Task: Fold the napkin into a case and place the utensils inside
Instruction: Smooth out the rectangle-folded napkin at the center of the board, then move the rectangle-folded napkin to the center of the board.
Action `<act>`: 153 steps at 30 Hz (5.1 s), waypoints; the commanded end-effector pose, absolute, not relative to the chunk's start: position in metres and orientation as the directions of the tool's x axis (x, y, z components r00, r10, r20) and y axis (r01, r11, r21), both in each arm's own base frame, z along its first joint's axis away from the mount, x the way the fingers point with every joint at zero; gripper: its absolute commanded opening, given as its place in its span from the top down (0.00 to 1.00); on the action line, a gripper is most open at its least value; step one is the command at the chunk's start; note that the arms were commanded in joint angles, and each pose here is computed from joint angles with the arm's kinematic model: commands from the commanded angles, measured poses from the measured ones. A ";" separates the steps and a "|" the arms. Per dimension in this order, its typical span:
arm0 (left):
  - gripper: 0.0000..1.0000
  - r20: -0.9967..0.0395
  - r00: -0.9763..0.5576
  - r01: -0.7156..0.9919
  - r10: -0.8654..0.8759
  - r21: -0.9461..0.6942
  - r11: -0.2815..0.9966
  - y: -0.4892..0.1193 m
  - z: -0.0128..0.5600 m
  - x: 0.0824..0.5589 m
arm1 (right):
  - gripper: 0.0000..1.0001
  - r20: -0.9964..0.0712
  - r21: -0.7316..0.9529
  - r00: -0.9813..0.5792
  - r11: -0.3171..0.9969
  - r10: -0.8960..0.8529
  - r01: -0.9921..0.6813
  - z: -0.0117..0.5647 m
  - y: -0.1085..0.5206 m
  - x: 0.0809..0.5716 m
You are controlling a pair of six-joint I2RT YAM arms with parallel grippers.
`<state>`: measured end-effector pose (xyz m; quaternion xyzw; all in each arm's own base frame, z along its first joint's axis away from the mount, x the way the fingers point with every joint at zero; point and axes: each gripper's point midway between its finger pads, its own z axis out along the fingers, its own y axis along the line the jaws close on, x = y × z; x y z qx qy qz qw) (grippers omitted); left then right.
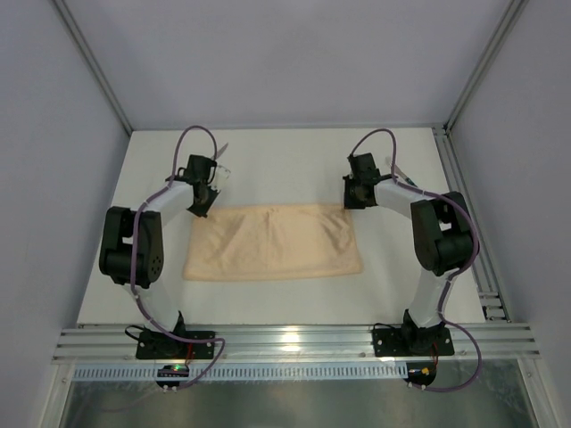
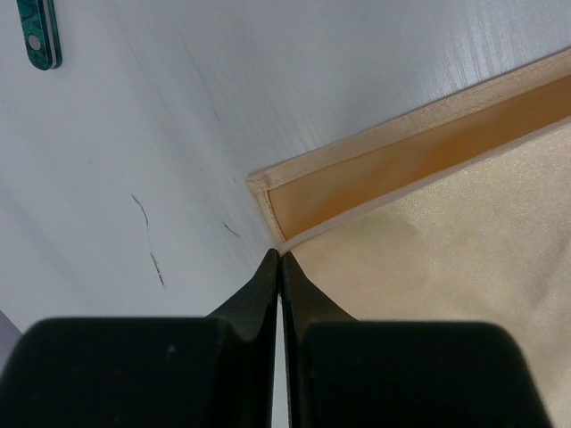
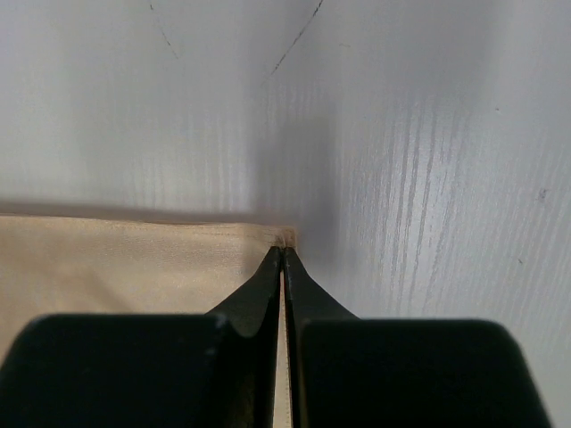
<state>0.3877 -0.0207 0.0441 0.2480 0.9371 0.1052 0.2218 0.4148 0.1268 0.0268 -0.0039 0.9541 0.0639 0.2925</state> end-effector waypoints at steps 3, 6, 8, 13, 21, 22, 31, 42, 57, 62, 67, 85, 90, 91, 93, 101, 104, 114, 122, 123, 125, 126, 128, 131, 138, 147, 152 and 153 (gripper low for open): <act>1.00 -0.383 -0.771 0.392 0.509 0.344 0.853 -0.016 0.046 0.406 | 0.96 -0.573 0.130 -0.818 0.991 0.047 -0.034 0.029 0.128 0.429; 0.98 -0.368 -0.778 0.387 0.510 0.358 0.850 -0.012 0.042 0.405 | 0.96 -0.571 0.135 -0.820 0.990 0.050 -0.034 0.027 0.130 0.430; 0.97 -0.367 -0.779 0.380 0.509 0.369 0.848 -0.010 0.041 0.406 | 0.96 -0.571 0.134 -0.819 0.990 0.050 -0.033 0.027 0.129 0.430; 0.97 -0.373 -0.777 0.374 0.508 0.376 0.848 -0.010 0.040 0.408 | 0.96 -0.574 0.133 -0.818 0.991 0.047 -0.036 0.029 0.129 0.430; 1.00 -0.393 -0.767 0.363 0.507 0.386 0.848 -0.009 0.047 0.409 | 0.96 -0.601 0.158 -0.798 0.986 0.054 -0.053 0.044 0.134 0.431; 1.00 -0.398 -0.764 0.361 0.508 0.389 0.848 -0.009 0.050 0.410 | 0.96 -0.617 0.163 -0.785 0.985 0.057 -0.056 0.053 0.134 0.432; 0.84 -0.400 -0.771 0.331 0.496 0.414 0.848 -0.004 0.052 0.415 | 0.96 -0.638 0.171 -0.768 0.983 0.065 -0.059 0.064 0.137 0.441; 0.73 -0.402 -0.779 0.280 0.482 0.465 0.840 0.008 0.056 0.428 | 0.96 -0.610 0.221 -0.790 0.971 0.067 -0.088 0.048 0.149 0.440; 0.74 -0.437 -0.782 0.303 0.444 0.356 0.884 -0.005 0.052 0.427 | 0.96 -0.622 0.223 -0.781 0.969 0.056 -0.108 0.055 0.150 0.440; 0.73 -0.466 -0.765 0.318 0.445 0.328 0.890 -0.014 0.061 0.422 | 0.96 -0.643 0.230 -0.763 0.967 0.066 -0.110 0.067 0.151 0.444; 0.73 -0.405 -0.792 0.313 0.457 0.374 0.873 -0.004 0.042 0.419 | 0.96 -0.646 0.242 -0.759 0.964 0.078 -0.107 0.069 0.155 0.451; 0.73 -0.394 -0.795 0.320 0.462 0.375 0.870 -0.003 0.033 0.418 | 0.96 -0.594 0.168 -0.796 0.986 0.113 0.015 0.051 0.129 0.433; 0.72 -0.425 -0.781 0.341 0.459 0.325 0.882 -0.013 0.047 0.413 | 0.96 -0.586 0.150 -0.804 0.989 0.100 0.014 0.048 0.126 0.430; 0.71 -0.432 -0.778 0.344 0.456 0.314 0.885 -0.015 0.056 0.409 | 0.96 -0.585 0.148 -0.805 0.989 0.098 0.014 0.049 0.125 0.430; 0.71 -0.437 -0.774 0.363 0.457 0.285 0.887 -0.020 0.063 0.400 | 0.93 -0.590 0.139 -0.801 0.990 0.098 0.018 0.054 0.123 0.427; 0.69 -0.359 -0.788 0.452 0.501 0.216 0.866 -0.026 0.068 0.339 | 0.58 -0.612 0.097 -0.787 0.995 0.078 0.023 0.073 0.118 0.411; 0.69 -0.309 -0.772 0.520 0.556 0.196 0.831 -0.036 0.060 0.314 | 0.58 -0.622 0.015 -0.783 1.000 0.005 -0.006 0.082 0.120 0.388; 0.70 -0.114 -0.760 0.620 0.639 0.162 0.767 -0.030 0.028 0.234 | 0.88 -0.501 0.142 -0.865 0.988 0.017 -0.062 0.043 0.147 0.253; 0.70 -0.042 -0.753 0.649 0.657 0.116 0.752 -0.022 0.015 0.199 | 0.96 -0.343 0.122 -0.935 0.991 0.090 0.051 0.001 0.129 0.186; 0.70 -0.043 -0.752 0.651 0.658 0.112 0.751 -0.022 0.015 0.198 | 0.96 -0.344 0.123 -0.933 0.990 0.103 0.064 0.002 0.126 0.181; 0.70 -0.039 -0.751 0.651 0.659 0.120 0.750 -0.020 0.015 0.194 | 0.96 -0.356 0.132 -0.926 0.988 0.122 0.079 0.005 0.123 0.177; 0.70 -0.036 -0.749 0.652 0.662 0.139 0.746 -0.016 0.014 0.193 | 0.96 -0.385 0.143 -0.912 0.985 0.144 0.095 0.010 0.121 0.179; 0.70 -0.043 -0.749 0.650 0.661 0.149 0.746 -0.015 0.010 0.194 | 0.96 -0.403 0.135 -0.903 0.986 0.149 0.102 0.013 0.119 0.182; 0.70 -0.023 -0.752 0.648 0.658 0.158 0.745 -0.012 0.003 0.194 | 0.96 -0.400 0.102 -0.909 0.991 0.121 0.087 0.024 0.118 0.186; 0.69 -0.181 -0.733 0.651 0.656 0.091 0.753 -0.039 0.041 0.206 | 0.96 -0.529 0.169 -0.845 0.985 0.078 -0.015 0.082 0.139 0.219; 0.66 -0.226 -0.761 0.572 0.608 0.209 0.793 -0.030 0.054 0.236 | 0.96 -0.568 0.224 -0.821 0.970 0.051 -0.094 0.075 0.184 0.258; 0.66 -0.331 -0.770 0.457 0.546 0.312 0.833 -0.030 0.056 0.295 | 0.96 -0.540 0.306 -0.819 0.952 0.195 0.025 0.061 0.167 0.310; 0.66 -0.350 -0.765 0.439 0.540 0.330 0.836 -0.030 0.059 0.306 | 0.96 -0.521 0.269 -0.834 0.962 0.180 0.040 0.045 0.162 0.314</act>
